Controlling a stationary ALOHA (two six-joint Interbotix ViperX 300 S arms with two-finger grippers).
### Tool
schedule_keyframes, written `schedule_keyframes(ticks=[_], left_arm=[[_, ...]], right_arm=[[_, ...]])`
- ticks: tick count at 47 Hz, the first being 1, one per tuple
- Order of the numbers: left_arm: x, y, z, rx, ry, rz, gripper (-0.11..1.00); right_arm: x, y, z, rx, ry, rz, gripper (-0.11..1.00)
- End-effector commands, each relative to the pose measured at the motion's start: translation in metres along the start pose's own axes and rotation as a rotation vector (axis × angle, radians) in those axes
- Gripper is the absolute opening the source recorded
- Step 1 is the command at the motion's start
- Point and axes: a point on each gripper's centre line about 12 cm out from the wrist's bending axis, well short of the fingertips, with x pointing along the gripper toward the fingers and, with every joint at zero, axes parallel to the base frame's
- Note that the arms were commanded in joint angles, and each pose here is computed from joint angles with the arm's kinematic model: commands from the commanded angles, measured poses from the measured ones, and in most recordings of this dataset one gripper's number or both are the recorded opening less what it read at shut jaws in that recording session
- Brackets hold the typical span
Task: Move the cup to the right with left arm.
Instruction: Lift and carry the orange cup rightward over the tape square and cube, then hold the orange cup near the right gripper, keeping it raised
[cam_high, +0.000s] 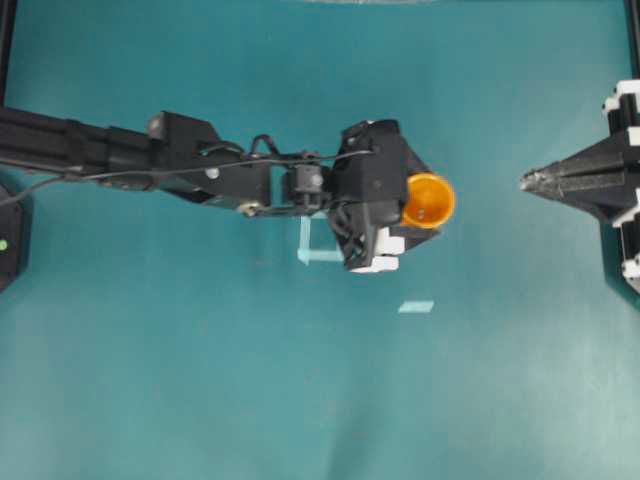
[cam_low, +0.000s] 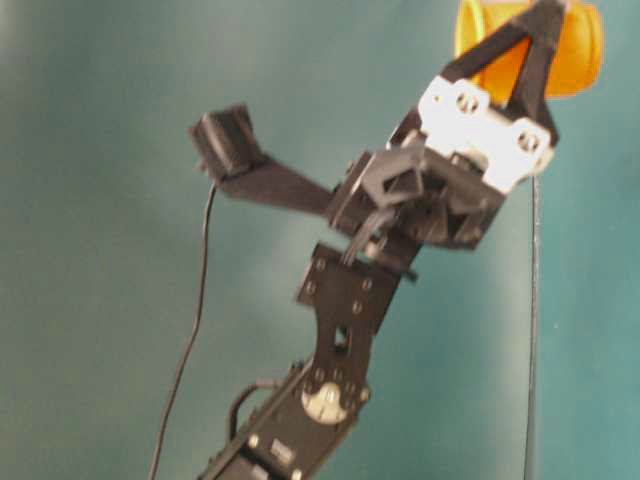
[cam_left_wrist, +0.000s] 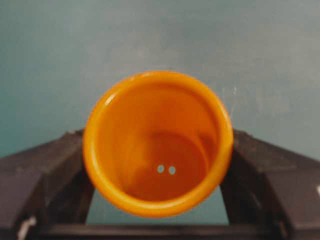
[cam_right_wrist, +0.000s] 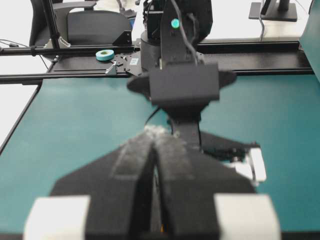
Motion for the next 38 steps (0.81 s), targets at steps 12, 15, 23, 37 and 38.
schedule_keyframes(ticks=[12, 15, 23, 37, 38], left_arm=[[0.029, -0.002, 0.031, 0.003, -0.048, -0.004, 0.68], [0.035, -0.005, 0.034, 0.004, -0.050, -0.008, 0.68], [0.052, -0.009, 0.041, 0.009, -0.042, -0.016, 0.68], [0.072, -0.010, 0.048, 0.008, -0.039, -0.016, 0.68], [0.073, -0.010, 0.048, 0.008, -0.037, -0.016, 0.68]], right_arm=[[0.002, 0.001, 0.015, 0.000, -0.043, 0.003, -0.01], [0.002, 0.001, 0.016, -0.001, -0.044, 0.003, -0.01], [0.002, 0.001, 0.017, -0.001, -0.049, 0.003, -0.01], [0.002, 0.001, 0.018, -0.004, -0.052, 0.004, -0.01], [0.002, 0.001, 0.018, -0.004, -0.054, 0.004, -0.01]])
